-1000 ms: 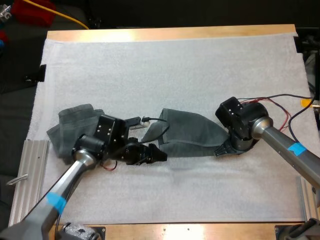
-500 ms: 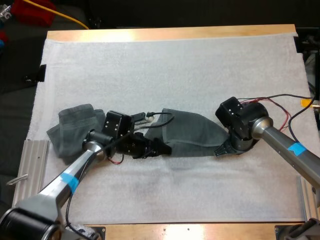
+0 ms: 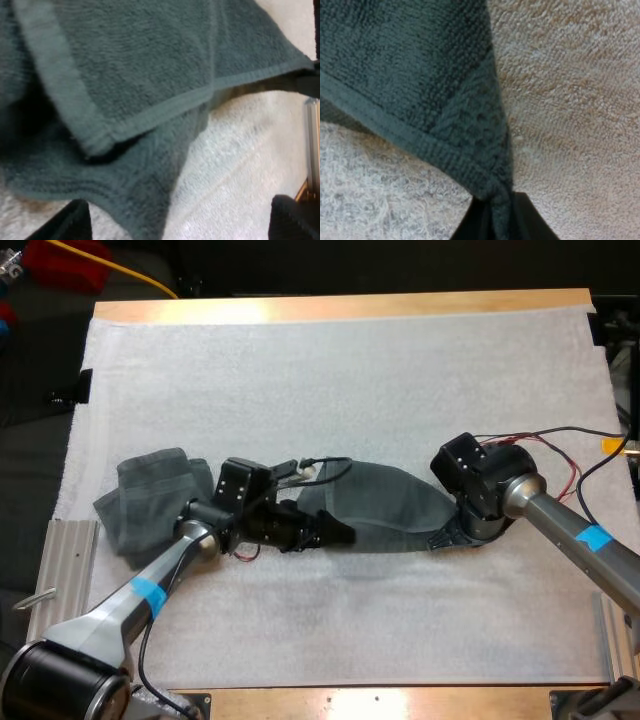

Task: Pick towel from pile, fold and stack

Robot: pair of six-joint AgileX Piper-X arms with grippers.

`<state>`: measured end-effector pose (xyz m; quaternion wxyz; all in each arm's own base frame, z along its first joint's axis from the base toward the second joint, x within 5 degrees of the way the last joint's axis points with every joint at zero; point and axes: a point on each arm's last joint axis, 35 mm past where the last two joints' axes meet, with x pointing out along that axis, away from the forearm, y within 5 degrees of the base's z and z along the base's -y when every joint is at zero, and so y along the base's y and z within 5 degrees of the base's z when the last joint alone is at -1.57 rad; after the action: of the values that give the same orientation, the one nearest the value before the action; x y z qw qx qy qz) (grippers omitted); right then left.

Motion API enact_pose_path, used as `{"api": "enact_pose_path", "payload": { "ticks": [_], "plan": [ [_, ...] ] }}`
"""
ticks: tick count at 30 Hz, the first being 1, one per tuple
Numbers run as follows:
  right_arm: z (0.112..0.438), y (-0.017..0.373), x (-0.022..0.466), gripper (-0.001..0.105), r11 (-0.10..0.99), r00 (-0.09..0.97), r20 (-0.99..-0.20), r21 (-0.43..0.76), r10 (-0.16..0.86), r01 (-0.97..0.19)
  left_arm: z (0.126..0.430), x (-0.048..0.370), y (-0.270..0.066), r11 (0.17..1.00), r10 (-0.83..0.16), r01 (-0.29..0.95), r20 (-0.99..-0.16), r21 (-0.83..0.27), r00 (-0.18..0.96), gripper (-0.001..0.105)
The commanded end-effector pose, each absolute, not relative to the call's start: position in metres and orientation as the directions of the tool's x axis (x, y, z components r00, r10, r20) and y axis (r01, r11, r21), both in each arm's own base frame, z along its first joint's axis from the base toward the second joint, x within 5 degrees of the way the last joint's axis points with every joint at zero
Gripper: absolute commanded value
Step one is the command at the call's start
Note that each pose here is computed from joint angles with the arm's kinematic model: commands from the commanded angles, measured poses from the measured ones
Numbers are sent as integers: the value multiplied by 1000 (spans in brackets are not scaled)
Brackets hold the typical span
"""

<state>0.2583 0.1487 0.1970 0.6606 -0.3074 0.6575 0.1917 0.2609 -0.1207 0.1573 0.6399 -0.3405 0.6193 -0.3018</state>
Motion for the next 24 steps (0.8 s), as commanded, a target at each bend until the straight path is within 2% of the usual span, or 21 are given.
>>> {"api": "enact_pose_path", "payload": {
  "ticks": [1, 9, 11, 13, 18, 20, 22, 24],
  "plan": [
    [200, 147, 257, 2, 740, 58, -988, -147, -145, -656, 158, 261, -123, 584, -810, -22, -584, -812, 51, 70],
    [200, 147, 257, 2, 743, 58, -988, -147, -145, -653, 157, 261, -123, 595, -802, -23, -595, -804, 61, 67],
    [200, 147, 257, 2, 743, 58, -988, -147, -145, -653, 157, 261, -123, 595, -802, -23, -595, -804, 61, 60],
    [200, 147, 257, 2, 743, 58, -988, -147, -145, -653, 157, 261, -123, 595, -802, -23, -595, -804, 61, 49],
    [200, 147, 257, 2, 743, 58, -988, -147, -145, -653, 157, 261, -123, 595, -802, -23, -595, -804, 61, 32],
    [200, 147, 257, 2, 745, 58, -988, -147, -145, -651, 157, 261, -123, 596, -801, -27, -596, -803, 58, 22],
    [200, 147, 257, 2, 745, 57, -988, -146, -143, -651, 156, 259, -122, 603, -796, -45, -604, -797, 44, 3],
    [200, 147, 257, 2, 745, 57, -988, -146, -143, -651, 155, 257, -121, 612, -789, -46, -613, -790, 31, 0]
  ]
}}
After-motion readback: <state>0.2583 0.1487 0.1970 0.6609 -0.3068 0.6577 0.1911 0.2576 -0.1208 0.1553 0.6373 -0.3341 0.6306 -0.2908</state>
